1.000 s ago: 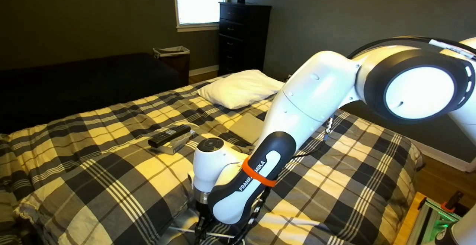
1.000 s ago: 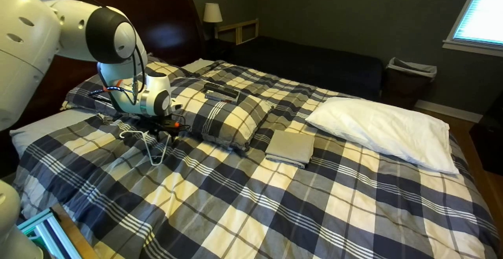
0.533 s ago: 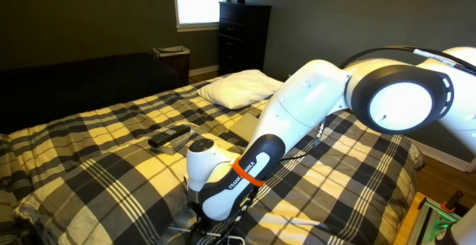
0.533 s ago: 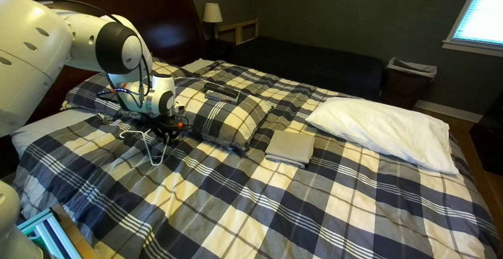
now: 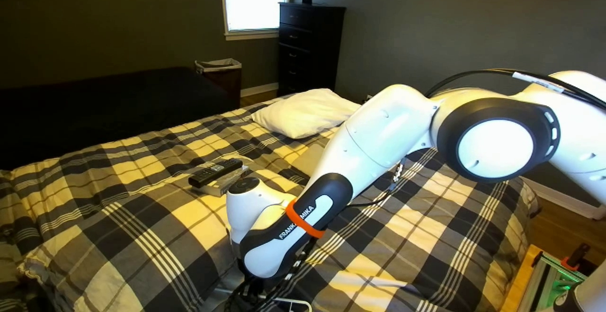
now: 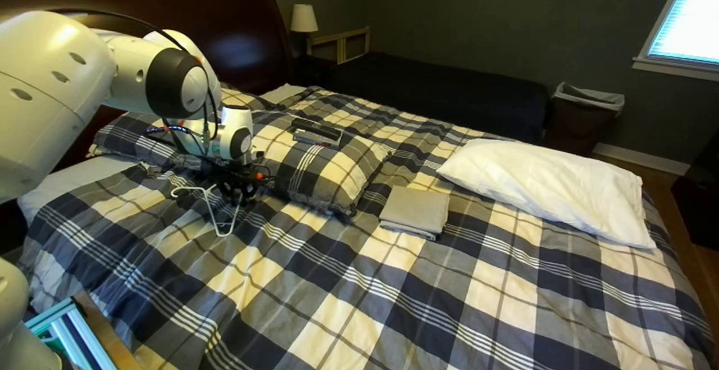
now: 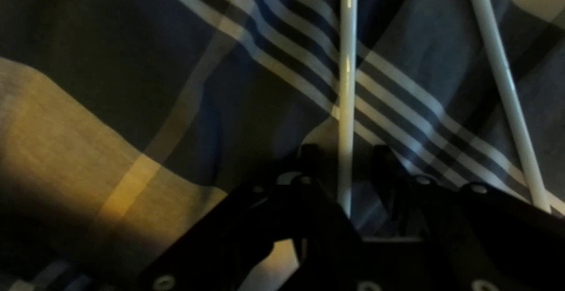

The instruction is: Put the white hanger on the checkered pillow on the right.

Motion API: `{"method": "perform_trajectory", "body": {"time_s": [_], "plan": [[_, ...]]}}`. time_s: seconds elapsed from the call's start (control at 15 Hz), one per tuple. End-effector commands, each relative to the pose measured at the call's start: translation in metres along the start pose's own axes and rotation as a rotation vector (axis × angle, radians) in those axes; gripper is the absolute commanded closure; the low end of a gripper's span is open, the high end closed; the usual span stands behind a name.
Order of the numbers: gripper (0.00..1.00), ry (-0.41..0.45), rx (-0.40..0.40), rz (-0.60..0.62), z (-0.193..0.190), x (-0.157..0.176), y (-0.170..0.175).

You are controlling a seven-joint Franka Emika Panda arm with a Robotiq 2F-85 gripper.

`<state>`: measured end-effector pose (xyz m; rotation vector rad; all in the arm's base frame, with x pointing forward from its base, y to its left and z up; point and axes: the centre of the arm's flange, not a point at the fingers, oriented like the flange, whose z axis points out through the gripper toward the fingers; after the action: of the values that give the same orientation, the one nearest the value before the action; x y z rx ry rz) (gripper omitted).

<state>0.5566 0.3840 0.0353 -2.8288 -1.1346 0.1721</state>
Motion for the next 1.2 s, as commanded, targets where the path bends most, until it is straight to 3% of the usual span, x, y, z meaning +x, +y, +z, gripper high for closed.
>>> {"method": "perform_trajectory", "body": {"time_s": [0.0,0.07,0.27,0.6,0.73,1.13], "plan": [[0.89,-0.029,0.017,-0.020,0.010,0.015,0.004],[0.99,-0.033,0.019,-0.019,0.011,0.017,0.005],[0.98,-0.048,0.018,-0.003,0.007,0.010,0.006],[0.98,-0.334,0.030,-0.009,0.003,-0.060,0.008],[0.98,-0.408,0.028,0.001,-0.005,-0.087,0.007],[0.98,-0.487,-0.153,-0.097,-0.061,-0.153,-0.015]]}}
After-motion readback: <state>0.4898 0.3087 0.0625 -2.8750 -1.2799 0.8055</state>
